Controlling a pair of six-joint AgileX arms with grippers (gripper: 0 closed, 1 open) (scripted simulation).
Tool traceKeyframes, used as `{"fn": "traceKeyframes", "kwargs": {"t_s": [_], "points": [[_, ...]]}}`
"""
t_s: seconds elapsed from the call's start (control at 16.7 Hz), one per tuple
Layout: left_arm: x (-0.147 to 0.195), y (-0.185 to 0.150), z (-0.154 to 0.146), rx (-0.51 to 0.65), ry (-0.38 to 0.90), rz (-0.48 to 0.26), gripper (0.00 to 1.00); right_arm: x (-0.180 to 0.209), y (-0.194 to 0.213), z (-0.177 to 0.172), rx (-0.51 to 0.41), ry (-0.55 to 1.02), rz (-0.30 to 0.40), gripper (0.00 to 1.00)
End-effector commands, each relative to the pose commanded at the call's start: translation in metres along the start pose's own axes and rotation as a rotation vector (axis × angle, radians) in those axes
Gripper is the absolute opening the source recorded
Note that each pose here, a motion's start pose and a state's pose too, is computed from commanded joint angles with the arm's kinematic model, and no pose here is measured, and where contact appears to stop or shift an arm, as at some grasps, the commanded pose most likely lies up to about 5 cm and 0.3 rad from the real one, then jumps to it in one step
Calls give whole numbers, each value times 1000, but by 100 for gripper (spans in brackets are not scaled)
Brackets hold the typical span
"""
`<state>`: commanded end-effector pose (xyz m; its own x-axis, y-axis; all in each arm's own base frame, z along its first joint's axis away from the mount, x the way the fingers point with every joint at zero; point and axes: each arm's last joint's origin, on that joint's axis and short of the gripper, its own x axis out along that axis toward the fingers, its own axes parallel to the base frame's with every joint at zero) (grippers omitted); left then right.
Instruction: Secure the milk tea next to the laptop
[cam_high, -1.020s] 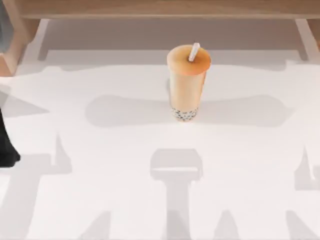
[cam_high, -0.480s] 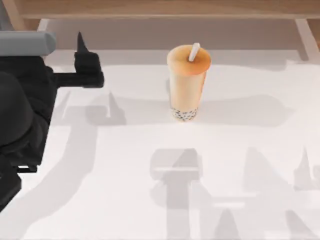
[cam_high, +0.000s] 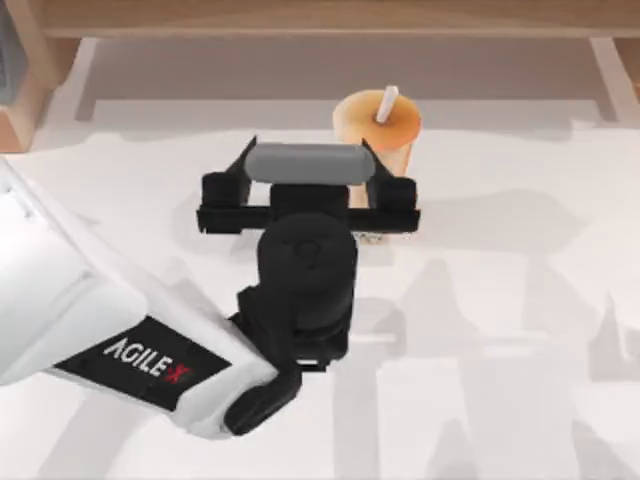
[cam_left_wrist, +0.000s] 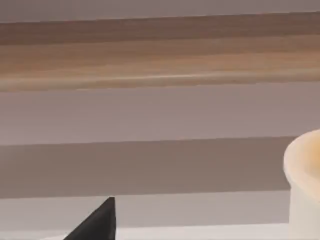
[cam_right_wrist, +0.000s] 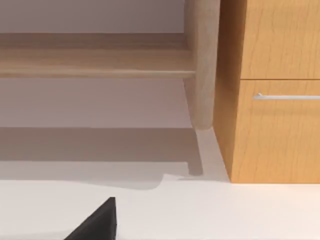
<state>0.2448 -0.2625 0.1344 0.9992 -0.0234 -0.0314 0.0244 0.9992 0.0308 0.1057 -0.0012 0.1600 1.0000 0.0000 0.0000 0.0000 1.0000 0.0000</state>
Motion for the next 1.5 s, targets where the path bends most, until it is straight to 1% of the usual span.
{"fn": "traceKeyframes", "kwargs": {"t_s": [0.18, 0.36, 0.78, 0.9, 1.26, 1.32, 1.5], "points": [[-10, -37, -35, -14, -13, -1, 100, 0, 0, 0, 0, 0, 0, 100], [-19, -57, -54, -35, -27, -2, 100, 0, 0, 0, 0, 0, 0, 100], [-19, -59, -58, -38, -28, -1, 100, 0, 0, 0, 0, 0, 0, 100], [-8, -61, -57, -40, -30, -2, 100, 0, 0, 0, 0, 0, 0, 100], [53, -62, -55, -41, -31, -2, 100, 0, 0, 0, 0, 0, 0, 100], [58, -61, -55, -41, -31, -2, 100, 0, 0, 0, 0, 0, 0, 100], [59, -61, -55, -41, -31, -2, 100, 0, 0, 0, 0, 0, 0, 100]]}}
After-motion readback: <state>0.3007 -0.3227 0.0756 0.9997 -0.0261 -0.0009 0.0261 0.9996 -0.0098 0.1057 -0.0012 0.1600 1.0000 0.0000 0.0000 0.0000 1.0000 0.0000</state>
